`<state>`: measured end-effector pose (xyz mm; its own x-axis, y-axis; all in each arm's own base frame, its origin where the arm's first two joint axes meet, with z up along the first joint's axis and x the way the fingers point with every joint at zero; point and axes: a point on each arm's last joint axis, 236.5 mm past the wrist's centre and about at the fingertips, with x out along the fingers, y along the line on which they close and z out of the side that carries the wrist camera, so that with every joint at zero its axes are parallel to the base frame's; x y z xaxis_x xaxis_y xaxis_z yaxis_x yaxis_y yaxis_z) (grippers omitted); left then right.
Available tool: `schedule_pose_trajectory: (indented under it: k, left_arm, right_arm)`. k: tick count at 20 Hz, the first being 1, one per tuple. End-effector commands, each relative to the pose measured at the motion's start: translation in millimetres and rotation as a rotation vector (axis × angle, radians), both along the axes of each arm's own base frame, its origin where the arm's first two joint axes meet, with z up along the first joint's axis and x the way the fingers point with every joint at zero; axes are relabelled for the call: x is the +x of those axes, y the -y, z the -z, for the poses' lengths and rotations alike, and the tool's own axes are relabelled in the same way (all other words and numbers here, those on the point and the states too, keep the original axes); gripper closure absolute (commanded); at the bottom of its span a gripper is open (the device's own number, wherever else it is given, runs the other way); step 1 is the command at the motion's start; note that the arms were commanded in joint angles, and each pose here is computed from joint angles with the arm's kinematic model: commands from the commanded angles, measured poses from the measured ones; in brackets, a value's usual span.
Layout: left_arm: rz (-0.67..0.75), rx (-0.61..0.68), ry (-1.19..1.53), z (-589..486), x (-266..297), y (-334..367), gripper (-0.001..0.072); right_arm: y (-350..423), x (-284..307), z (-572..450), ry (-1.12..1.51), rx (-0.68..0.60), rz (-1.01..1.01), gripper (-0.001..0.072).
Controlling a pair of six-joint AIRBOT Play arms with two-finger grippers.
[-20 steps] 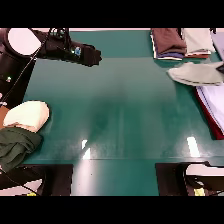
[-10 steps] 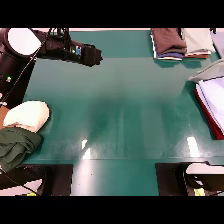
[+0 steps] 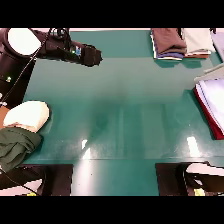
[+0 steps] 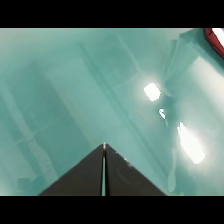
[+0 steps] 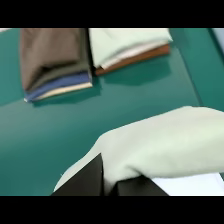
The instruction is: Fold the shirts.
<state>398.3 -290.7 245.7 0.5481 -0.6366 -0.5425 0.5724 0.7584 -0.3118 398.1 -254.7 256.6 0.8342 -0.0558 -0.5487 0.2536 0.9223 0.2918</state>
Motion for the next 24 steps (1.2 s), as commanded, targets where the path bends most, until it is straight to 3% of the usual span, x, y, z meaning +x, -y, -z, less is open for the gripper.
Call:
schedule_pose_trajectory:
  k: [1, 7, 8, 10, 11, 13, 17, 20, 24]
  left_arm:
    - [0.009, 0.01, 0.01, 0, 0, 0, 0.0685]
    - [0.013, 0.015, 0.014, 1, 0, 0, 0.0685]
    - [0.013, 0.015, 0.013, 1, 0, 0, 0.0685]
    - [0.013, 0.015, 0.013, 1, 0, 0, 0.0685]
    - [0.013, 0.015, 0.013, 1, 0, 0, 0.0685]
    - [0.013, 0.015, 0.013, 1, 0, 0, 0.0685]
    - [0.009, 0.006, 0.022, -2, 2, 1, 0.0685]
    - [0.01, 0.011, 0.018, -1, 1, 0, 0.0685]
    - [0.008, 0.006, 0.024, -2, 2, 0, 0.0685]
  right_arm:
    - [15, -49, 31, -0.134, -0.019, 0.094, 0.0693]
    - [25, -142, 126, -0.401, 0.053, 0.249, 0.0673]
    - [27, -157, 140, -0.446, 0.06, 0.273, 0.0555]
    - [32, -183, 158, -0.505, 0.074, 0.323, 0.0248]
    - [34, -189, 158, -0.504, 0.081, 0.342, 0.0181]
    - [34, -180, 143, -0.423, 0.09, 0.356, 0.0181]
    - [-13, -99, 79, -0.094, 0.124, 0.221, 0.0183]
    - [-106, -43, 46, 0.018, 0.174, -0.032, 0.0184]
    - [-241, -18, 42, -0.006, 0.153, -0.392, 0.0185]
